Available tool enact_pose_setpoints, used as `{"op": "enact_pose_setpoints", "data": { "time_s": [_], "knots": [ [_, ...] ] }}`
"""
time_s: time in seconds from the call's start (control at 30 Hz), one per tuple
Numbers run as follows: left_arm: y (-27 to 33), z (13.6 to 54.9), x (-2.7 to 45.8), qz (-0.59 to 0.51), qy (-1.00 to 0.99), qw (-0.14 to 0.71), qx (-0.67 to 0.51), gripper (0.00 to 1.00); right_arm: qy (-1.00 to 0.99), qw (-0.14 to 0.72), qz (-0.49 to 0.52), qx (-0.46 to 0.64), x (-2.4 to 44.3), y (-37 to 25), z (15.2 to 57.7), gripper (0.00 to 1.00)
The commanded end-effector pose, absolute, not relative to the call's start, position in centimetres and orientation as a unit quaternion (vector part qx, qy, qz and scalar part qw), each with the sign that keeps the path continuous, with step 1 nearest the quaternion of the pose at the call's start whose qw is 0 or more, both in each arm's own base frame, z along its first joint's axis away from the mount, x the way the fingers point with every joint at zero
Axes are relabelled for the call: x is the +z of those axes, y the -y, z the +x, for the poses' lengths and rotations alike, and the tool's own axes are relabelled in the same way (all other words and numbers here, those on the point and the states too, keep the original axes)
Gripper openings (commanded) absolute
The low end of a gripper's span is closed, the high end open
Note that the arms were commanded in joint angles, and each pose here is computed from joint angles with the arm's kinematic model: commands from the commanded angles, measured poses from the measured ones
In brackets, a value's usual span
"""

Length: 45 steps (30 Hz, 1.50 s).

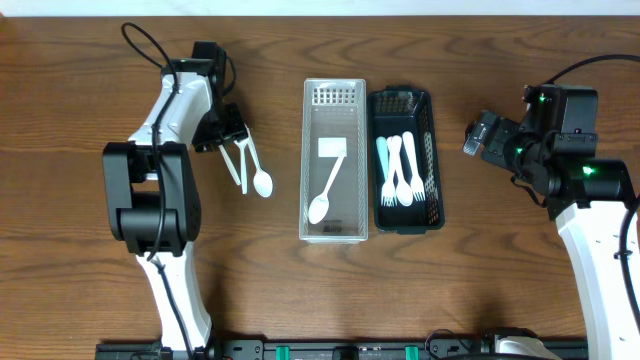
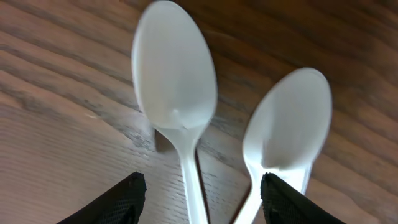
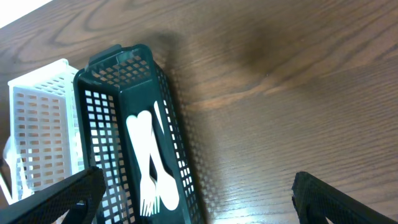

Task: Pack container
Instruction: 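Lower the spoon into the clear basket and open the left gripper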

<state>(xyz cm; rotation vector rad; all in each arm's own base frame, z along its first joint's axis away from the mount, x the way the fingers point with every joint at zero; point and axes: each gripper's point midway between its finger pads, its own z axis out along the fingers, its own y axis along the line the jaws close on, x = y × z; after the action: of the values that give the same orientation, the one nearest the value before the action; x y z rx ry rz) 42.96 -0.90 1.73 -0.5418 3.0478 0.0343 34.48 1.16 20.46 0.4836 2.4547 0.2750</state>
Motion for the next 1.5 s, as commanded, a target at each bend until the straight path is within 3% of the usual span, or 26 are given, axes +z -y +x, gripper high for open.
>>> {"op": "enact_pose_setpoints", "data": {
  "time_s": [0.0, 0.8, 0.93, 1.07, 1.23, 1.47],
  "knots": [
    [0.2, 42.8, 1.7, -0.183, -0.983, 0.023, 0.018, 0.62, -0.927, 0.311, 0.182, 0.101, 20.8, -0.9, 34.6, 0.99],
    [-1.5, 40.5, -0.4, -0.210, -0.976, -0.005, 0.060, 0.61, -0.927, 0.311, 0.182, 0.101, 20.7, -0.9, 34.6, 0.99],
    [-1.5, 39.8, -1.3, -0.210, -0.976, -0.012, 0.061, 0.43, -0.927, 0.311, 0.183, 0.101, 20.8, -0.9, 34.6, 0.99],
    [-0.7, 39.3, -1.6, -0.199, -0.979, -0.025, 0.041, 0.08, -0.927, 0.311, 0.183, 0.101, 20.7, -0.9, 34.6, 0.99],
    [0.5, 39.2, -0.1, -0.188, -0.982, -0.029, 0.007, 0.06, -0.927, 0.311, 0.182, 0.101, 20.8, -0.9, 34.6, 0.99],
    [1.9, 40.1, 9.5, -0.123, -0.991, 0.049, -0.009, 0.06, -0.927, 0.311, 0.182, 0.101, 20.8, -0.9, 34.6, 0.99]
  ]
}}
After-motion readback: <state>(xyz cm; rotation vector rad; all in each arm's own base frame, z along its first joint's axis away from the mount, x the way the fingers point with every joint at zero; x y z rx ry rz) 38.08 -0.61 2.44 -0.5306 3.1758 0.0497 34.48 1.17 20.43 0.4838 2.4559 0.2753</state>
